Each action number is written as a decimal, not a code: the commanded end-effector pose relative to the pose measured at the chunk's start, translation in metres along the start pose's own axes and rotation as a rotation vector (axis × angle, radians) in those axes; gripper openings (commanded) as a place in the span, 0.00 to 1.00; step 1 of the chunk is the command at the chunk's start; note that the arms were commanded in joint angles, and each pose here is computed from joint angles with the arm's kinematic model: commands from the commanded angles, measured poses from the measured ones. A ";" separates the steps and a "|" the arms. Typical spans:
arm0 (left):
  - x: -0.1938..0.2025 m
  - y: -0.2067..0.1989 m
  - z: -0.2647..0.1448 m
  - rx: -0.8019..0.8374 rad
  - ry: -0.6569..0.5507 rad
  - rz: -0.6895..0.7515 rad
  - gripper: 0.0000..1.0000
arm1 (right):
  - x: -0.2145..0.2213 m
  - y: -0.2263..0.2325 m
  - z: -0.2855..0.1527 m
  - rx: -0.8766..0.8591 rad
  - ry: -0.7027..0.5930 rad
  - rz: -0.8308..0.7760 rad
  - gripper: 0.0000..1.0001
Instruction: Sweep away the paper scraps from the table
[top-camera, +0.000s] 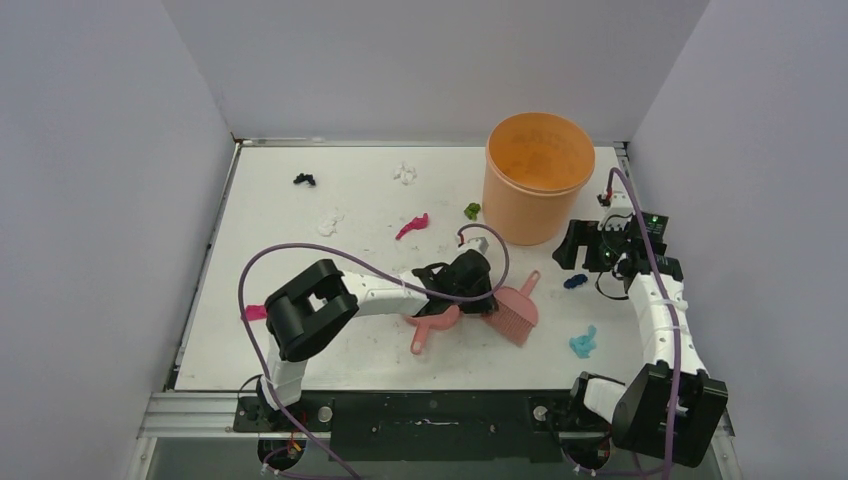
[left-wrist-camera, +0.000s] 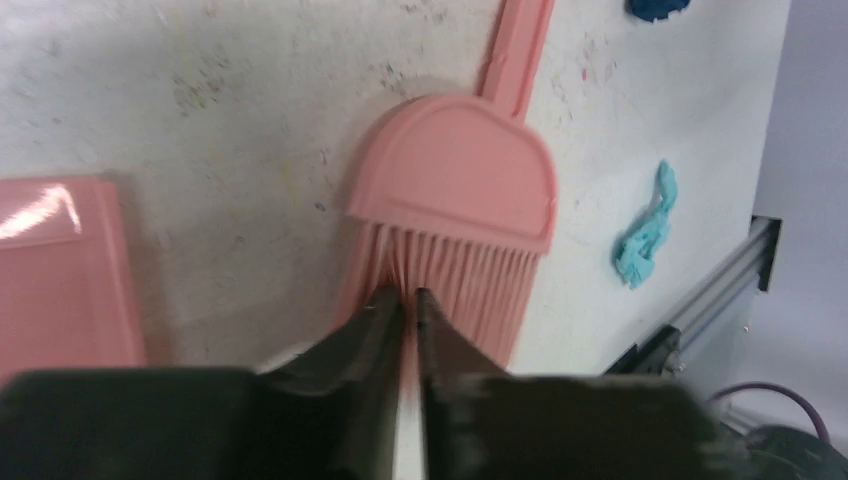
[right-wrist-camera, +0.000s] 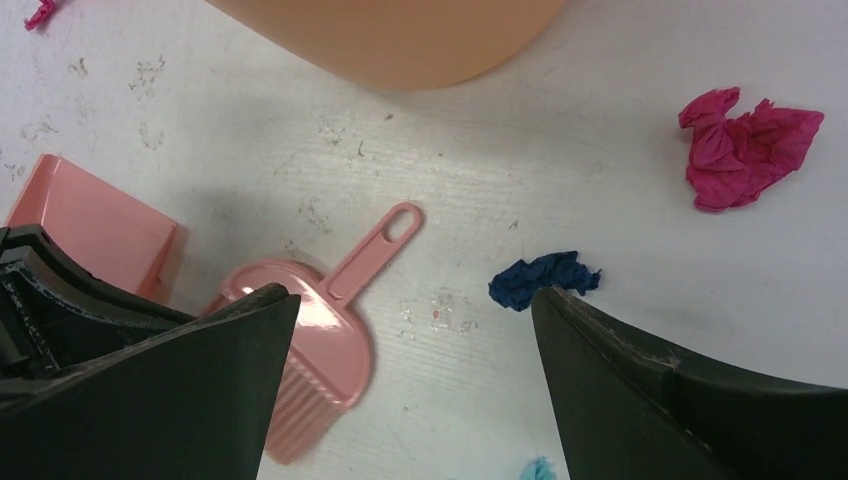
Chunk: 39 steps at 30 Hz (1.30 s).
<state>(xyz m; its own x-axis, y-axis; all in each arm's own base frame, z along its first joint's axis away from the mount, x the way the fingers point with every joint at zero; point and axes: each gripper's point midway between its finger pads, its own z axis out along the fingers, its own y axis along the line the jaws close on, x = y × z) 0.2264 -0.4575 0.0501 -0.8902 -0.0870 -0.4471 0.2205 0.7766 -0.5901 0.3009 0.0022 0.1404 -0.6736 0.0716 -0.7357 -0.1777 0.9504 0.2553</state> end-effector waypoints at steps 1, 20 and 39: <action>-0.012 -0.065 -0.020 0.232 -0.004 -0.134 0.15 | -0.017 0.002 -0.007 0.009 -0.010 -0.032 0.91; -0.014 -0.036 -0.141 0.029 -0.199 0.234 0.51 | 0.032 -0.003 0.066 0.140 0.221 -0.127 0.80; -0.025 -0.003 -0.186 -0.029 -0.360 0.228 0.52 | 0.015 0.023 0.052 0.076 0.154 -0.209 0.65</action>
<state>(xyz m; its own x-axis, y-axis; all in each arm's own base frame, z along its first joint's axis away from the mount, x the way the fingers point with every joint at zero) 0.1667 -0.3474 0.1745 -0.6722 -0.0894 -0.7349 0.3736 0.8161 -0.4410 0.3081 0.0357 0.0484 -0.8548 -0.1440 -0.4985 -0.2217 0.9700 0.0999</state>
